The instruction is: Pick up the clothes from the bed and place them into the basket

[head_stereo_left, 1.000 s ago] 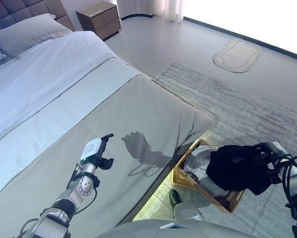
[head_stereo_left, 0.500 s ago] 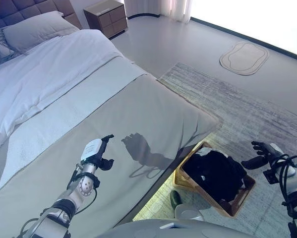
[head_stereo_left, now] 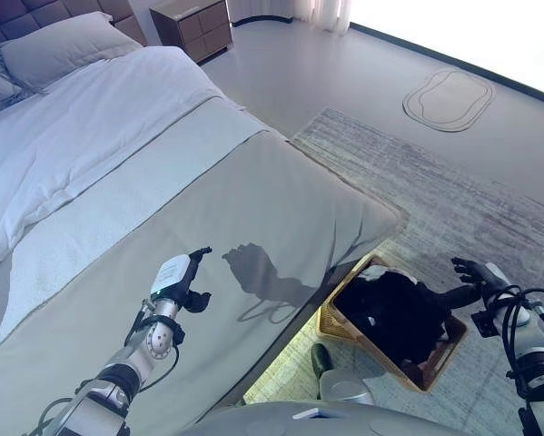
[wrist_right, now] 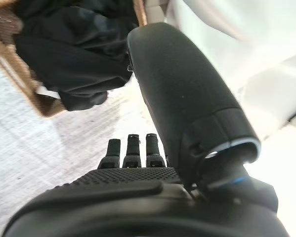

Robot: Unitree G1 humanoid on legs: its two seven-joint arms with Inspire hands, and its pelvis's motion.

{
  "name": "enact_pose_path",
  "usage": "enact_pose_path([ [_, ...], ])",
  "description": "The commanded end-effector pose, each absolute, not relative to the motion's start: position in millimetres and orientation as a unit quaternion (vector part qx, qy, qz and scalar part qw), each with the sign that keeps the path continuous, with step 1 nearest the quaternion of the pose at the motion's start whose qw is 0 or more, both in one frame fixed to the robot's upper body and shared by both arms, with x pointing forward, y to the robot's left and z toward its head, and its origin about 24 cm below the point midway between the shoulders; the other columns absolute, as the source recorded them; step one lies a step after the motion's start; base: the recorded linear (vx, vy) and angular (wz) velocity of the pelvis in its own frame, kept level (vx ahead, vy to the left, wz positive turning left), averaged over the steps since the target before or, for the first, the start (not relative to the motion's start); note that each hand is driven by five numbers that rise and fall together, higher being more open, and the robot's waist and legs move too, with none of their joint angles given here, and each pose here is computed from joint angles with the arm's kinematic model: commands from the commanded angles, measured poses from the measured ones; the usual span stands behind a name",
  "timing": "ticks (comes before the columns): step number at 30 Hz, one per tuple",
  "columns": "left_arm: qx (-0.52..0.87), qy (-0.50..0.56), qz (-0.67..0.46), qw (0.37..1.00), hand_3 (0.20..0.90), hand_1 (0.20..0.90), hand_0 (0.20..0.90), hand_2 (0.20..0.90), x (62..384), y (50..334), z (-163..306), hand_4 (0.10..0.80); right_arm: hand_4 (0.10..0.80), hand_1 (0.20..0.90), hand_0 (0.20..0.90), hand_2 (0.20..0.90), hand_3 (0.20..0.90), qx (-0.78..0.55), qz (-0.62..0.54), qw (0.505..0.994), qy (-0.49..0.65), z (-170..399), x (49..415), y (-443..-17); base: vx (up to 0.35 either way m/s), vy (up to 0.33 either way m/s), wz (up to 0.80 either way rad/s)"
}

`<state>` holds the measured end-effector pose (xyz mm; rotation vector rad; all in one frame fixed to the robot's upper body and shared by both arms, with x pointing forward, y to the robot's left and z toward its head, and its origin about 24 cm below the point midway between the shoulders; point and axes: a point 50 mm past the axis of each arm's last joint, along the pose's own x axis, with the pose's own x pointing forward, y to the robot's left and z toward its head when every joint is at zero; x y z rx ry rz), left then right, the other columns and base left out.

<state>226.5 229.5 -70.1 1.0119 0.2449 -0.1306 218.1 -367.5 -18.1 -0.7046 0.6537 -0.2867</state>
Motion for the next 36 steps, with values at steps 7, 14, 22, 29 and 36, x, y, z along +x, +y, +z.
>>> enact_pose_path([
  [7,0.446,0.051,0.005,0.893,0.900,0.900,0.900,0.900,249,224,-45,0.800,0.800,0.900,0.900,0.900,0.900,-0.387,-0.105,0.905,0.140,-19,228,-304,0.011,0.012,0.15],
  [14,0.416,0.079,0.005,0.906,0.900,0.900,0.900,0.900,239,222,-53,0.800,0.800,0.900,0.900,0.900,0.900,-0.418,-0.048,0.906,0.049,-10,231,-271,0.029,-0.003,0.23],
  [22,0.389,0.107,0.028,0.915,0.900,0.900,0.900,0.900,224,224,-63,0.800,0.800,0.900,0.900,0.900,0.900,-0.444,-0.041,0.895,-0.012,-6,238,-238,0.049,-0.007,0.23],
  [29,0.361,0.142,0.029,0.921,0.900,0.900,0.900,0.900,208,227,-75,0.800,0.800,0.900,0.900,0.900,0.900,-0.447,-0.001,0.895,0.011,-24,231,-219,0.047,0.014,0.19],
  [36,0.318,0.166,0.032,0.933,0.900,0.900,0.900,0.900,196,238,-77,0.800,0.800,0.900,0.900,0.900,0.900,-0.424,0.002,0.905,0.046,-34,222,-218,0.018,0.027,0.13],
])
